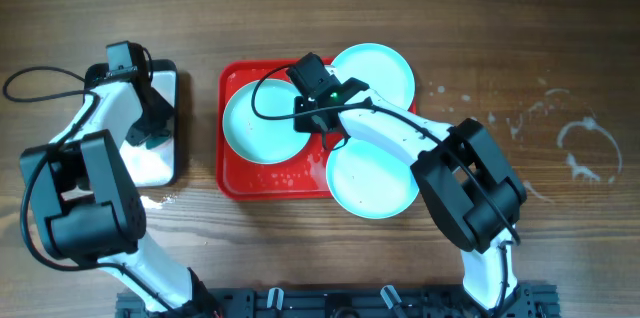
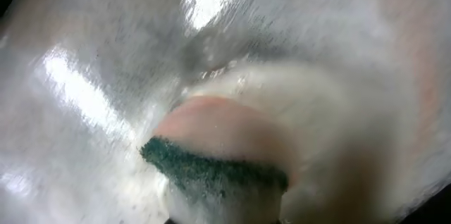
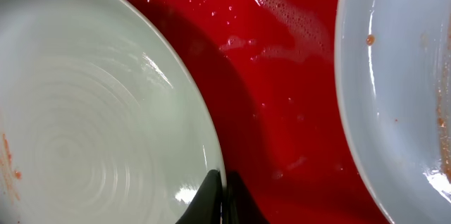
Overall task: Clean dirty plates on tray and stack at the side
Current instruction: 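Lower the left gripper into the metal tray and grasp the green sponge, then lift the sponge with the left gripper and carry it onto the plate, then scrub the plate surface with the sponge while the right gripper holds it, then continue scrubbing the plate in circles with the left-held sponge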
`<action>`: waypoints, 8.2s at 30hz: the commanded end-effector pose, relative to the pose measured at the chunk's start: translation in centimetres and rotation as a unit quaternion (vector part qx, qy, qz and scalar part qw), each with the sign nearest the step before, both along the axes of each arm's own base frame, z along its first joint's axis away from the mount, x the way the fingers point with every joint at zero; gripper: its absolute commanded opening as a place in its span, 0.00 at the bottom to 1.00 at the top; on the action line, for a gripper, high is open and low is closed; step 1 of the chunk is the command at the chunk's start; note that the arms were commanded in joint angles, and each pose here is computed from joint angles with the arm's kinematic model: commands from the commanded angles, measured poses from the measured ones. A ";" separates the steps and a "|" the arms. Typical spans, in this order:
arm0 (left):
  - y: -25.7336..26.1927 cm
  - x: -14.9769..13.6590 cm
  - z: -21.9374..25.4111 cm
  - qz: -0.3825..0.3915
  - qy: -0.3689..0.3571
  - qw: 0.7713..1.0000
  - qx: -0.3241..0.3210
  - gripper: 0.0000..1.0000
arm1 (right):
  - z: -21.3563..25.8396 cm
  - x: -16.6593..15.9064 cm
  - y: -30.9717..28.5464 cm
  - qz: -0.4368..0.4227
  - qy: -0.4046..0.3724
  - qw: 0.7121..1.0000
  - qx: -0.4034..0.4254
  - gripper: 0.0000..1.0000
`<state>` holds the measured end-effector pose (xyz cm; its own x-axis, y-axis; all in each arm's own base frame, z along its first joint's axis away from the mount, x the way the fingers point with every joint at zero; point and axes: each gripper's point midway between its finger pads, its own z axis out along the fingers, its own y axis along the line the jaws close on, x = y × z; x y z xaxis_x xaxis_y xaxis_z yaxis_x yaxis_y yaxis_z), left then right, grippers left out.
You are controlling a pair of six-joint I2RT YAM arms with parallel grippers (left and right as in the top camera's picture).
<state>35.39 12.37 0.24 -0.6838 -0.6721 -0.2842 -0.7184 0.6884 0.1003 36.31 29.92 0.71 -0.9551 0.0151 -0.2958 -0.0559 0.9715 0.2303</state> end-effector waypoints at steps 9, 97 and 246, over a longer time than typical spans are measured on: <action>-0.9 -1.6 10.7 -0.001 -0.074 0.997 -0.003 0.04 | -1.1 -0.4 0.5 0.026 0.013 1.000 -0.002 0.04; -20.0 5.1 -1.3 -0.230 -0.067 0.971 -0.002 0.04 | -0.9 -1.1 1.7 0.053 0.028 0.998 0.027 0.04; -19.7 1.2 -3.0 -0.215 0.004 0.977 -0.004 0.04 | -0.9 -4.2 4.6 0.110 0.070 0.988 0.085 0.04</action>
<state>37.64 -9.80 0.75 -0.9122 -0.2984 -0.2807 -0.2973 0.9536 -0.0478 32.95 34.36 0.82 -0.9735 -0.1253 -0.1915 -0.1954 0.8908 0.4102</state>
